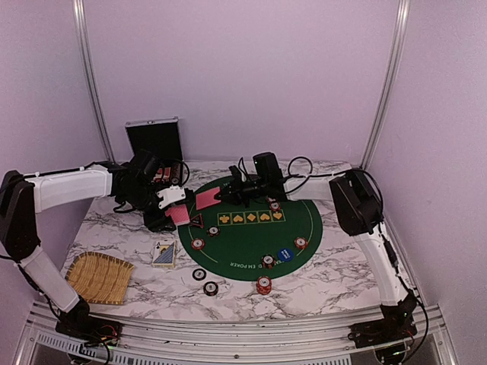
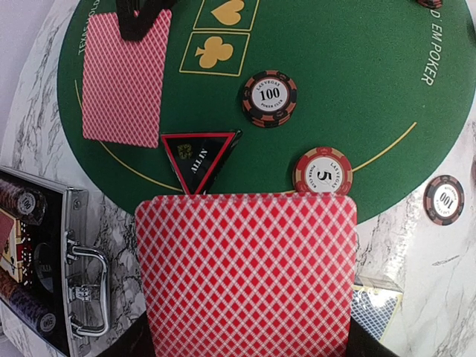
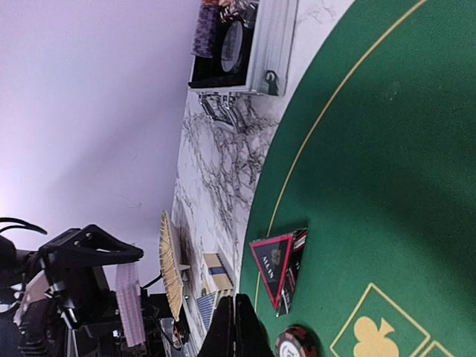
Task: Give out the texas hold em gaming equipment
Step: Distribute the poker card on the poker table mat.
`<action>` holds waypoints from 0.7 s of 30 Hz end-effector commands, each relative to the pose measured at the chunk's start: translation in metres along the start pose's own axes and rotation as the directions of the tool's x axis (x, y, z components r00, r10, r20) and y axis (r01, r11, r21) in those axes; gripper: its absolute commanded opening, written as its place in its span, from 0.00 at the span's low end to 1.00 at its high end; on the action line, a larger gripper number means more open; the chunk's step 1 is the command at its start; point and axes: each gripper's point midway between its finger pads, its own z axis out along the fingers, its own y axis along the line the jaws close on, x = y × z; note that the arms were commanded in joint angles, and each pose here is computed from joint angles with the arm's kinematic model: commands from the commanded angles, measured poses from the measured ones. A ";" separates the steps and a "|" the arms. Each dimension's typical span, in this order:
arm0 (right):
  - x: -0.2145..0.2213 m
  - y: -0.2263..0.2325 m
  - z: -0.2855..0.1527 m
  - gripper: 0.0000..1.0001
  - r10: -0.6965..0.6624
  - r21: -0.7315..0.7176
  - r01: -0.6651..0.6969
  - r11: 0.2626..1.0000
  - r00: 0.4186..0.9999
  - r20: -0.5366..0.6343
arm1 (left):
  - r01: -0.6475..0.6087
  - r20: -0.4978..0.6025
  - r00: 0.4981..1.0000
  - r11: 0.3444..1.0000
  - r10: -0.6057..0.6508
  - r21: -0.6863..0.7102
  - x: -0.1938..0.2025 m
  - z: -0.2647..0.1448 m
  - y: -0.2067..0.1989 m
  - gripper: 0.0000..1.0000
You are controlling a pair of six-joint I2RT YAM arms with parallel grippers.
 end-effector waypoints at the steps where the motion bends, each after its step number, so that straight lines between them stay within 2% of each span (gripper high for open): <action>1: 0.006 0.017 0.030 0.00 -0.023 -0.040 0.022 0.999 0.999 -0.025 | 0.012 0.037 0.999 1.000 -0.012 -0.010 -0.006 -0.011 0.001 0.10; 9: 0.022 -0.002 0.062 0.02 0.003 -0.021 -0.005 1.000 0.998 -0.066 | 0.018 0.043 0.999 1.000 -0.018 -0.008 -0.007 -0.013 0.000 0.10; 16: 0.026 -0.015 0.057 0.36 -0.031 0.083 0.038 0.996 0.997 -0.075 | 0.020 0.052 0.998 1.000 -0.019 -0.005 -0.010 -0.013 0.001 0.10; 18: 0.023 -0.017 0.049 0.42 -0.048 0.118 0.056 0.991 0.997 -0.066 | 0.020 0.053 0.998 1.000 -0.020 -0.003 -0.011 -0.013 0.001 0.09; 21: 0.018 -0.018 0.036 0.46 -0.055 0.144 0.062 0.988 0.997 -0.052 | 0.021 0.056 0.998 1.000 -0.021 -0.003 -0.012 -0.013 0.001 0.09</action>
